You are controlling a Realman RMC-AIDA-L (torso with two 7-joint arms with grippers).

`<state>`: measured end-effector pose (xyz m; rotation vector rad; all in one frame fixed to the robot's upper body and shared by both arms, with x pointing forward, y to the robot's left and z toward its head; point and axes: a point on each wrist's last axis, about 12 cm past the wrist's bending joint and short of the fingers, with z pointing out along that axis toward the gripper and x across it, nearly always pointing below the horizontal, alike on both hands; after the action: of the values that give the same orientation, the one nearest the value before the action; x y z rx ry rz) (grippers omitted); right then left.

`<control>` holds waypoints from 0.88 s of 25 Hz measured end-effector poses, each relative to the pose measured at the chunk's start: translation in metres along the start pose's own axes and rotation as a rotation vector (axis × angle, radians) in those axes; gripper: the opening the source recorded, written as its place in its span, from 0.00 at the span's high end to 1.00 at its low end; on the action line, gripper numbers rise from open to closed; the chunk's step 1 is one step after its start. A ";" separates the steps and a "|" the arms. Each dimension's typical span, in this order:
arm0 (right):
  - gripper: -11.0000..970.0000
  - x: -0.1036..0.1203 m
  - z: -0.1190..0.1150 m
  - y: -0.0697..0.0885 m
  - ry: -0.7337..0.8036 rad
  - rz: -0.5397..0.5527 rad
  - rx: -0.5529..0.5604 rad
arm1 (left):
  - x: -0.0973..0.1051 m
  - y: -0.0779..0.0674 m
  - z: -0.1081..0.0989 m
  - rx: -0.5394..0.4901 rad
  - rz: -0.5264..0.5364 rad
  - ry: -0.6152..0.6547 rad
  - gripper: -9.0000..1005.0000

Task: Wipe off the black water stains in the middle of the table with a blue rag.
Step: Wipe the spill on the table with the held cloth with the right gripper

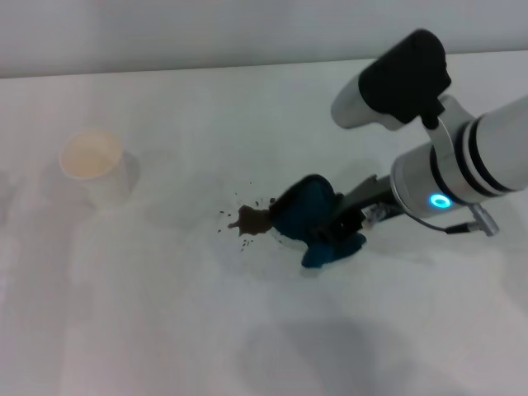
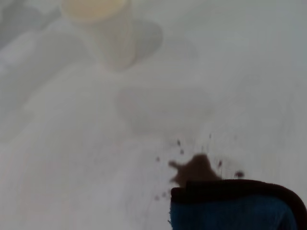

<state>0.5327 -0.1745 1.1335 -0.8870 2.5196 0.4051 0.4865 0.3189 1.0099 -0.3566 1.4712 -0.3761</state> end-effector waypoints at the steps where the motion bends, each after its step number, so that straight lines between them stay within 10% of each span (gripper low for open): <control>1: 0.78 -0.003 -0.001 0.000 -0.008 -0.002 0.001 | -0.002 0.001 0.002 -0.006 0.002 -0.010 0.13; 22: 0.78 -0.014 0.037 0.004 -0.055 -0.101 -0.100 | -0.006 -0.011 0.027 0.058 0.042 -0.002 0.13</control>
<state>0.5514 -0.1489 1.1087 -1.0225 2.4104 0.5196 0.5124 0.3119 1.0217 -0.2794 1.4602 -0.3835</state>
